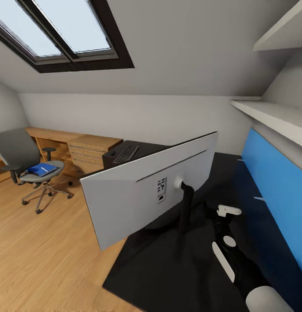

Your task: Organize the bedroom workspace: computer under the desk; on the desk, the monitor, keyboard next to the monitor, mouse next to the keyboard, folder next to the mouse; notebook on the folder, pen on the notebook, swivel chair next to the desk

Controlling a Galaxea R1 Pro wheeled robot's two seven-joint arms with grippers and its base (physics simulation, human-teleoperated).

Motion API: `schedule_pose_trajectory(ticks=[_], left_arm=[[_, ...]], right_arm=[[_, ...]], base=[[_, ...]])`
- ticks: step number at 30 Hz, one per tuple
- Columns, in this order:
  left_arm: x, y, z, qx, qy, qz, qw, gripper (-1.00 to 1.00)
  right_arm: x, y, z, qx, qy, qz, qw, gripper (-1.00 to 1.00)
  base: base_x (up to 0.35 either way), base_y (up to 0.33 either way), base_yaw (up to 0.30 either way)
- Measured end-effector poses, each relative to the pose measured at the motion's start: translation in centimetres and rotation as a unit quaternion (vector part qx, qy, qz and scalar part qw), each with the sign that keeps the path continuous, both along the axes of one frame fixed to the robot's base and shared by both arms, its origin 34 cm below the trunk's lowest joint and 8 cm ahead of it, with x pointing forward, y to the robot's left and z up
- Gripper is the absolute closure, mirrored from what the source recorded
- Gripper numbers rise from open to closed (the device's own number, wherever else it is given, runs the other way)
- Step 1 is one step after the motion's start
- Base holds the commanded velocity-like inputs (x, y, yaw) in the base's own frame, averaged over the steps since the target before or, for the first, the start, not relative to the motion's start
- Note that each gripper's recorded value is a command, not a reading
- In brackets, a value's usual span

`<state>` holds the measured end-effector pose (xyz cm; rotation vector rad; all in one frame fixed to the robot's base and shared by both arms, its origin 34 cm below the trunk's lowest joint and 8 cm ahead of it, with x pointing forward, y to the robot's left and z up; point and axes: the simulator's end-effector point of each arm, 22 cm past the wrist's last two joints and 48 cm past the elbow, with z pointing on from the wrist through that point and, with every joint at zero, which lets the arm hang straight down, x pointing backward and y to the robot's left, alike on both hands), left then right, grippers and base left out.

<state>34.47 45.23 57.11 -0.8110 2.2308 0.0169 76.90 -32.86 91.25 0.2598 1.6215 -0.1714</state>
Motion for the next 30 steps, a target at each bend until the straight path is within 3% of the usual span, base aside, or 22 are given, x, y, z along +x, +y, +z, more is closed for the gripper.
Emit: schedule_pose_trajectory(ticks=[3, 6, 9, 16, 21, 25, 30], left_arm=[[0.0, 0.0, 0.0, 0.0, 0.0, 0.0, 1.0, -1.0], [0.0, 0.0, 0.0, 0.0, 0.0, 0.0, 1.0, -1.0], [0.0, 0.0, 0.0, 0.0, 0.0, 0.0, 1.0, -1.0], [0.0, 0.0, 0.0, 0.0, 0.0, 0.0, 1.0, -1.0], [0.0, 0.0, 0.0, 0.0, 0.0, 0.0, 1.0, -1.0], [0.0, 0.0, 0.0, 0.0, 0.0, 0.0, 1.0, -1.0], [0.0, 0.0, 0.0, 0.0, 0.0, 0.0, 1.0, -1.0]], right_arm=[[0.0, 0.0, -0.2, 0.001, 0.003, 0.0, 1.0, -1.0], [-0.2, -0.1, -1.8, 0.001, 0.044, -0.002, 0.999, -1.0], [-0.8, -1.1, -3.7, 0.001, 0.091, -0.02, 0.9956, -1.0], [-1.7, -3.0, -4.9, 0.009, 0.125, -0.057, 0.9905, -1.0], [-1.1, -3.2, -2.0, 0.024, 0.097, -0.07, 0.9926, -1.0], [-0.6, -1.6, 0.2, 0.041, 0.072, -0.066, 0.9943, -1.0], [-1.2, -1.0, -0.4, 0.046, 0.073, -0.07, 0.9938, -1.0]], base=[[-0.321, 0.07, 0.0], [-0.204, 0.106, 0.0], [-0.059, 0.031, 0.0], [-0.016, 0.007, 0.0], [-0.204, 0.001, 0.0], [-0.309, 0.006, 0.0], [-0.3, 0.141, 0.0]])
